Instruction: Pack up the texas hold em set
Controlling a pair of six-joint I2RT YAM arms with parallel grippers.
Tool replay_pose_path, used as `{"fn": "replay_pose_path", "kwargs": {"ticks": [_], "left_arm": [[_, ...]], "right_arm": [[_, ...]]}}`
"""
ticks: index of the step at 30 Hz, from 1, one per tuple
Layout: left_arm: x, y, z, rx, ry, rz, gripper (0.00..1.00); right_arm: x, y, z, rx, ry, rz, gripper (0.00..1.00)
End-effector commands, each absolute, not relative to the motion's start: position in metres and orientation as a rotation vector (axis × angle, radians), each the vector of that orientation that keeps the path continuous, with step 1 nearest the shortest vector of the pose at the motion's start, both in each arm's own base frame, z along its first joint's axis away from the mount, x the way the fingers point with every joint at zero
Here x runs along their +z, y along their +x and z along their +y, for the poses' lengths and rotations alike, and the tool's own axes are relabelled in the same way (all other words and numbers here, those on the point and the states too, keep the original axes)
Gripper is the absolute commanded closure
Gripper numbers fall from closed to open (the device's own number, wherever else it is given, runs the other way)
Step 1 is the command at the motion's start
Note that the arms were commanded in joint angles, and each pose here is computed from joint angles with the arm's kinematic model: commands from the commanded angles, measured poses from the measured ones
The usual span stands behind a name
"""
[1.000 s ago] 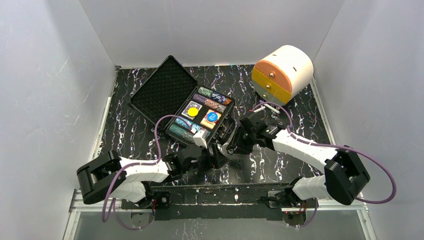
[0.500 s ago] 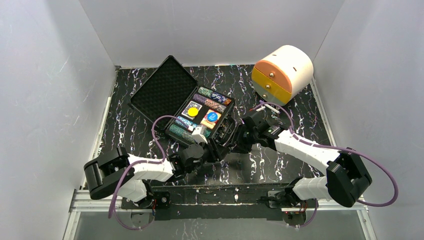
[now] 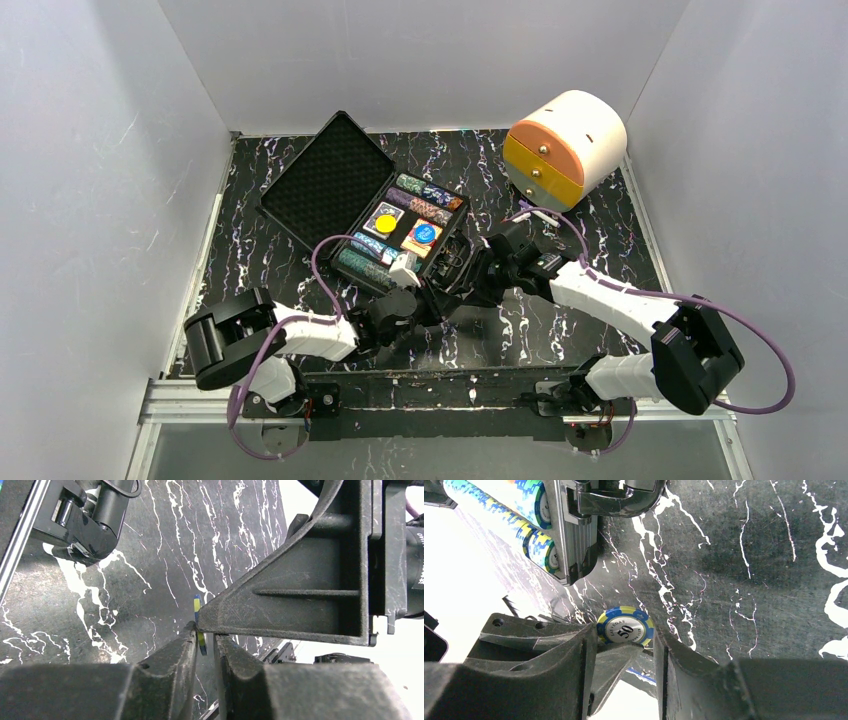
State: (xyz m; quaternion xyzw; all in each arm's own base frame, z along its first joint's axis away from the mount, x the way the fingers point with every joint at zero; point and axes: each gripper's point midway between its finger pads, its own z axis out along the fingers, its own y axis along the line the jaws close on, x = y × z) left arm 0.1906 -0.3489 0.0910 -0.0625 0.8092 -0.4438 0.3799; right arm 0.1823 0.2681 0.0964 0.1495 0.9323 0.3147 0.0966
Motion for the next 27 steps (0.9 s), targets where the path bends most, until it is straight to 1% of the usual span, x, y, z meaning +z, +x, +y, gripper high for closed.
{"fn": "replay_pose_path", "kwargs": {"ticks": [1,3,4,5,7,9,11,13,15,19,23,27], "left_arm": [[0.110,0.206,-0.351,-1.145,-0.263,1.987,0.87],[0.113,0.209,-0.350,-1.137,-0.265,1.974,1.00],[0.114,0.209,-0.350,-1.129,-0.251,1.966,1.00],[0.113,0.210,-0.349,-1.109,-0.225,1.966,1.00],[0.108,0.208,-0.347,-1.072,-0.173,1.985,1.00],[0.095,0.202,-0.342,-0.994,-0.060,2.037,1.00],[0.087,0.197,-0.334,-0.880,0.071,2.099,1.00],[0.080,0.194,-0.316,-0.724,0.174,2.165,1.00],[0.085,0.196,-0.296,-0.586,0.244,2.200,1.00],[0.104,0.197,-0.262,-0.397,0.381,2.223,1.00],[0.112,0.199,-0.245,-0.320,0.448,2.258,1.00],[0.108,0.199,-0.244,-0.340,0.526,2.304,1.00]], "right_arm": [[0.101,0.173,0.274,1.009,0.419,2.776,0.50],[0.102,0.173,0.275,1.022,0.403,2.780,0.49],[0.101,0.173,0.275,1.017,0.398,2.784,0.48],[0.100,0.174,0.274,1.005,0.395,2.784,0.44],[0.102,0.178,0.271,0.981,0.382,2.770,0.33],[0.110,0.188,0.266,0.951,0.365,2.729,0.23],[0.121,0.199,0.257,0.913,0.364,2.676,0.18],[0.130,0.209,0.248,0.885,0.375,2.626,0.16],[0.137,0.216,0.239,0.875,0.394,2.579,0.16],[0.136,0.220,0.229,0.878,0.425,2.559,0.16],[0.130,0.217,0.229,0.900,0.432,2.575,0.17],[0.128,0.215,0.230,0.920,0.437,2.579,0.17]]}}
